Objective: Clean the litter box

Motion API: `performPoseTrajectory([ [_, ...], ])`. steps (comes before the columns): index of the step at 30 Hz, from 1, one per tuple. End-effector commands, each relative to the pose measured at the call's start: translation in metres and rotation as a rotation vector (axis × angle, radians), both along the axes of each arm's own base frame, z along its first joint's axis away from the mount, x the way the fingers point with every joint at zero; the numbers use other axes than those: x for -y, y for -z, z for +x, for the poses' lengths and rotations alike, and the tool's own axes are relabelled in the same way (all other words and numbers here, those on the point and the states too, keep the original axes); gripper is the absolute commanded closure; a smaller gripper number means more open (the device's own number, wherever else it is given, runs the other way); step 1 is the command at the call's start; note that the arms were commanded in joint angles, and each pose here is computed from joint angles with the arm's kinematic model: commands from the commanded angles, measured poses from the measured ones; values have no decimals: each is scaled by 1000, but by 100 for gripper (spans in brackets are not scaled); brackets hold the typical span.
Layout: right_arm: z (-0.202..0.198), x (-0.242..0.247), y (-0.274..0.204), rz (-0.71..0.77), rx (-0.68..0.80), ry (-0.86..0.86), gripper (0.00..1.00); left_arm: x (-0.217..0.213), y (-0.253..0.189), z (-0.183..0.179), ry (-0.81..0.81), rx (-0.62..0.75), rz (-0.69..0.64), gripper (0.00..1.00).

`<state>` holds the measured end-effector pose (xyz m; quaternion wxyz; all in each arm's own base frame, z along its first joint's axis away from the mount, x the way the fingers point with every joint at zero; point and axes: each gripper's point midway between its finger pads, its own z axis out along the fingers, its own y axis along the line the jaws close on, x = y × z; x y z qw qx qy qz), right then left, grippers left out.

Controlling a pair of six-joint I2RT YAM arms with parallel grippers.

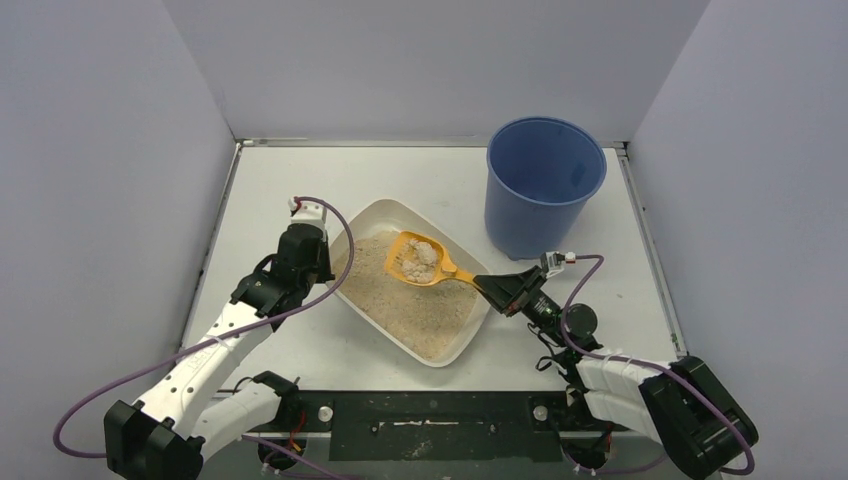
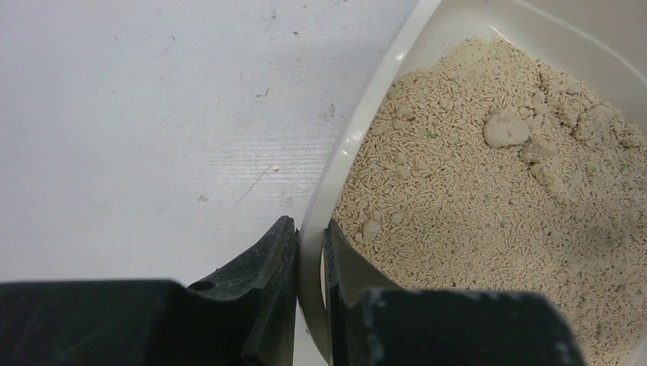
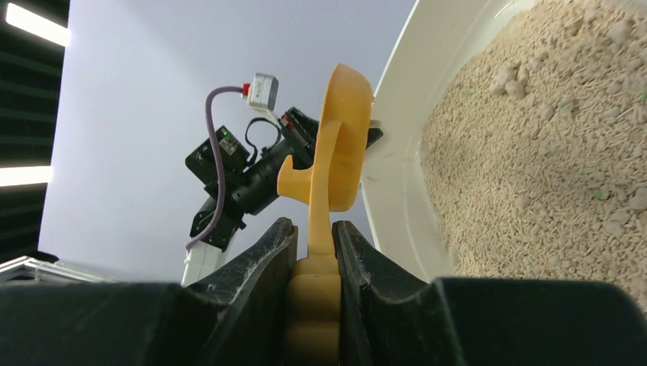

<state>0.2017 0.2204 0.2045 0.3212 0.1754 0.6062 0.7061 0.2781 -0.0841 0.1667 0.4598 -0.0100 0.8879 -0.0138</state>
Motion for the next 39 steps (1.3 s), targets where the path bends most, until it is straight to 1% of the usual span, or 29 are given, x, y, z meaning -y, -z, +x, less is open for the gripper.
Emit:
performPoseTrajectory([
  [1,-12,-11,-31,27,121,-51,100,8,-30,14,-4,109,-75,100],
  [2,-9,-8,-30,26,117,-33,100,8,-29,13,-3,106,-75,100],
  [4,4,12,-10,31,23,60,100,8,-30,14,-3,108,-75,100],
  [5,3,13,-14,39,37,64,100,9,-31,14,-2,110,-78,100],
  [7,-5,-5,-25,5,90,-19,100,9,-30,13,-2,107,-78,100],
  [8,-6,-6,-25,2,92,-26,100,8,-29,13,-3,104,-76,100],
  [10,4,9,-18,28,46,48,100,8,-28,13,-3,101,-75,100],
  [11,4,10,-20,30,56,57,100,9,-30,14,-2,105,-78,100],
  [13,0,0,-23,2,82,8,100,9,-28,14,-5,100,-76,100],
  [16,2,6,-28,26,87,33,100,8,-26,15,-7,92,-71,100],
  [18,4,5,-29,12,94,34,100,8,-26,16,-9,88,-68,100],
  [28,15,13,-69,11,155,96,100,6,-24,18,-17,76,-69,100],
  [39,43,35,-122,-22,199,287,100,6,-28,15,-1,87,-75,100],
])
